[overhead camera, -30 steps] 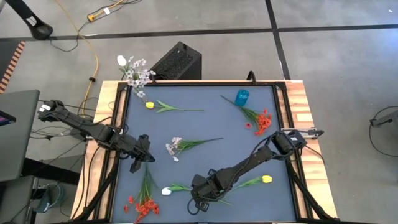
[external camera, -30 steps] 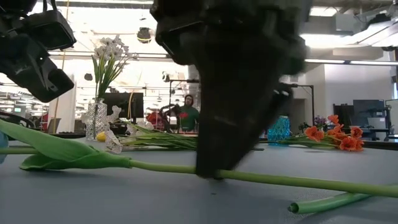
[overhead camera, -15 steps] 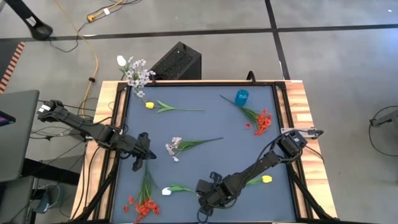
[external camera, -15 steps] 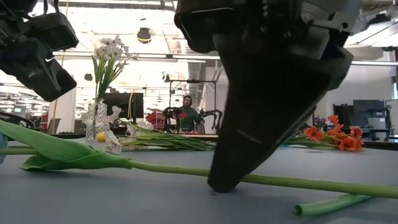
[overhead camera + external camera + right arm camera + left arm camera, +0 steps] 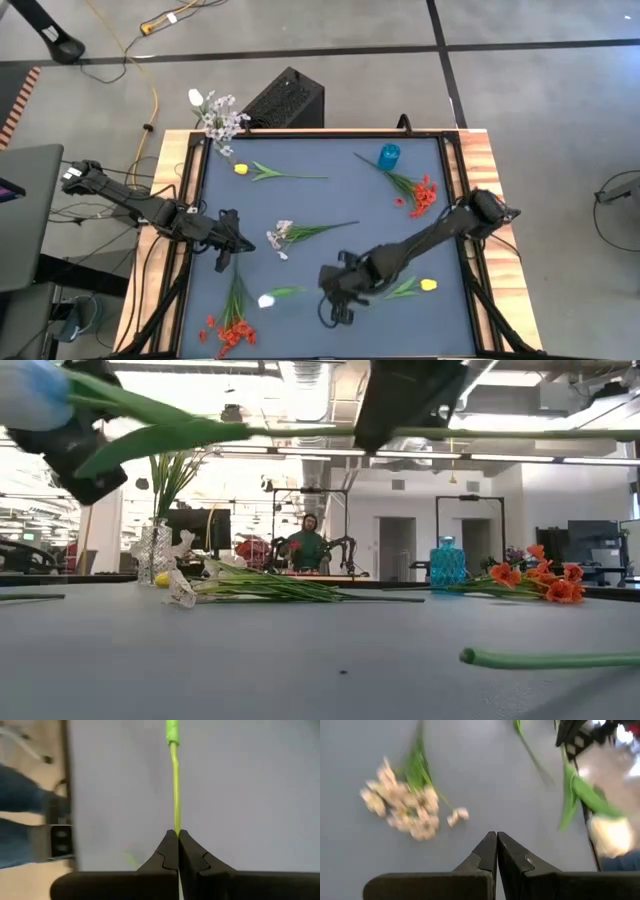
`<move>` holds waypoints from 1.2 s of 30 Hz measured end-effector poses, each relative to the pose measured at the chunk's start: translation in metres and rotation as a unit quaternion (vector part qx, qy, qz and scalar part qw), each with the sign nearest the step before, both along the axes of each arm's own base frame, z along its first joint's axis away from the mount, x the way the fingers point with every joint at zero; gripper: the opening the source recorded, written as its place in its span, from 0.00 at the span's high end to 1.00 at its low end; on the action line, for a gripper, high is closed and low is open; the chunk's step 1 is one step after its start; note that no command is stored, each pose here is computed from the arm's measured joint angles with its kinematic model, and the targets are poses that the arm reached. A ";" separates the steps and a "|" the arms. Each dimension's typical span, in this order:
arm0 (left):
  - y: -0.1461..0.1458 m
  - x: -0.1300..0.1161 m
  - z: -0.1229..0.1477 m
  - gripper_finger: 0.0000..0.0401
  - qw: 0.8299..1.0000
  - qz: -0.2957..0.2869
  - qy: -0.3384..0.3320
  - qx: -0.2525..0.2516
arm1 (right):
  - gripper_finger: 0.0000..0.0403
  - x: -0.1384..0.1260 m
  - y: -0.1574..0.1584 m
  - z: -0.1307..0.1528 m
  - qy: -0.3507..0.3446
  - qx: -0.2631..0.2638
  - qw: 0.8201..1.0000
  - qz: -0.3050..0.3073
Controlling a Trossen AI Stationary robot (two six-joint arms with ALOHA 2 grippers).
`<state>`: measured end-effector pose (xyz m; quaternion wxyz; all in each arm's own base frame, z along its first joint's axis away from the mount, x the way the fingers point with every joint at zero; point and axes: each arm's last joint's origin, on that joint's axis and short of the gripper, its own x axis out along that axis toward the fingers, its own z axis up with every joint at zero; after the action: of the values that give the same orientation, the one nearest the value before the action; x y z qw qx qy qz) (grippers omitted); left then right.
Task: Sort flowers into vase by color
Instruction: Put the white flower into the transparent vase
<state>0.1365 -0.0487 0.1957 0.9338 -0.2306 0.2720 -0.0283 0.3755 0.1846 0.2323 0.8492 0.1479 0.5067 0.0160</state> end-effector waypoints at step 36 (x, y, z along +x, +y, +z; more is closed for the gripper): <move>0.041 0.063 0.081 0.92 0.884 0.276 -0.364 0.096 | 0.95 -0.037 -0.244 0.107 -0.510 0.047 0.857 0.065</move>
<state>0.1994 -0.0079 0.2766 0.9548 -0.1792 -0.1606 0.1746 0.3380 -0.0590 0.3392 0.9777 0.1252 0.0100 0.1682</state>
